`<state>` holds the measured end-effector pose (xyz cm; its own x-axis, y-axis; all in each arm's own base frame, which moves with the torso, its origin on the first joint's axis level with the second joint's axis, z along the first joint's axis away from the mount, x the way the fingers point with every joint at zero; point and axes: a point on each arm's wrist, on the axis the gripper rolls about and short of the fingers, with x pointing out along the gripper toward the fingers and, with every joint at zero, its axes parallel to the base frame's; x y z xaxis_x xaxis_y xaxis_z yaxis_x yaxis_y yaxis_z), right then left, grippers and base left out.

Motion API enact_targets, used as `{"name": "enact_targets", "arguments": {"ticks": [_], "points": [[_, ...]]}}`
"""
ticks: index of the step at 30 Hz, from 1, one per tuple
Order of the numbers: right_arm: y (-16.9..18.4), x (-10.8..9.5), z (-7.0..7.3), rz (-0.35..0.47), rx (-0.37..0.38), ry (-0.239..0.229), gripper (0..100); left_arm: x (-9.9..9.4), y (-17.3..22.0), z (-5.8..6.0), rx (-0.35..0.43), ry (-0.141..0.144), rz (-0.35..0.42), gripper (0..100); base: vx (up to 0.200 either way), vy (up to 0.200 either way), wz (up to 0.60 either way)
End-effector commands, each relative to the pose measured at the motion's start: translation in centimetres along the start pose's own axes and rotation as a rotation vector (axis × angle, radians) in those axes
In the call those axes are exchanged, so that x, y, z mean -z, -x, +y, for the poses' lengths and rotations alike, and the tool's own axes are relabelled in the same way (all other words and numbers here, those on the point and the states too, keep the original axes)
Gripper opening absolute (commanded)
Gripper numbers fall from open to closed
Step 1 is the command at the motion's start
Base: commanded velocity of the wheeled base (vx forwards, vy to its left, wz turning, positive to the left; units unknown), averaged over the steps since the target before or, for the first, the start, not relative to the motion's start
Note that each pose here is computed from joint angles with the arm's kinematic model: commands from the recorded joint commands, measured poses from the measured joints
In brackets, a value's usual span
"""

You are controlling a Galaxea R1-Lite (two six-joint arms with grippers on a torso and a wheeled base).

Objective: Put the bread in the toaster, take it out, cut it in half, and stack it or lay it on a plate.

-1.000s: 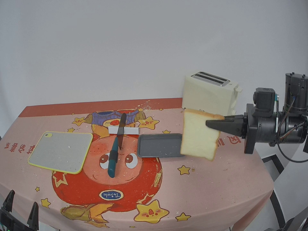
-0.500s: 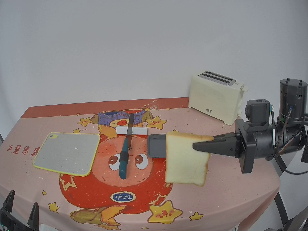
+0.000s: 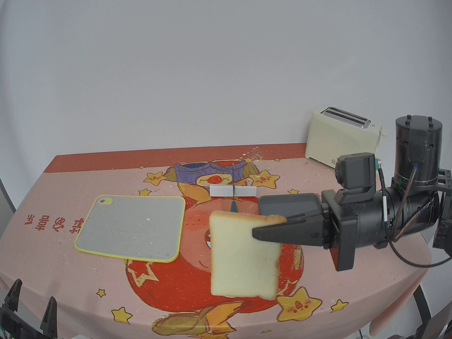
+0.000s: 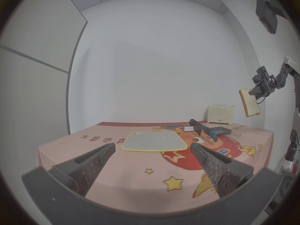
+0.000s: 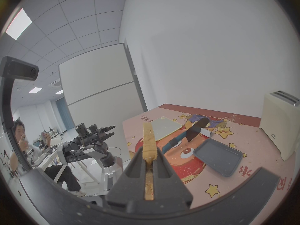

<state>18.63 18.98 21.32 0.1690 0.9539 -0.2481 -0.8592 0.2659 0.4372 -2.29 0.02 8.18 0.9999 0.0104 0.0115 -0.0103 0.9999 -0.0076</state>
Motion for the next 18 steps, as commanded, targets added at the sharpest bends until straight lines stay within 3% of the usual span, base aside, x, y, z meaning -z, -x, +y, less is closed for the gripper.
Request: {"name": "enact_targets", "arguments": {"ticks": [1,10,15,18], "points": [[-1.2,0.6,-0.1,0.037,-0.014,-0.011,0,0.5,0.0,0.0,0.000,0.000,0.001,100,0.000,0.200,0.00],[-3.1,0.5,-0.8,0.060,-0.021,-0.015,0,0.5,0.0,0.0,0.000,0.000,0.001,100,0.000,0.200,0.00],[-5.0,0.1,-2.0,0.072,-0.021,-0.023,0,0.5,0.0,0.0,0.000,0.000,0.001,100,0.000,0.200,0.00],[-5.8,-0.2,-2.9,0.073,-0.013,-0.034,0,0.5,0.0,0.0,0.000,-0.001,0.001,100,0.000,0.000,0.00]]}}
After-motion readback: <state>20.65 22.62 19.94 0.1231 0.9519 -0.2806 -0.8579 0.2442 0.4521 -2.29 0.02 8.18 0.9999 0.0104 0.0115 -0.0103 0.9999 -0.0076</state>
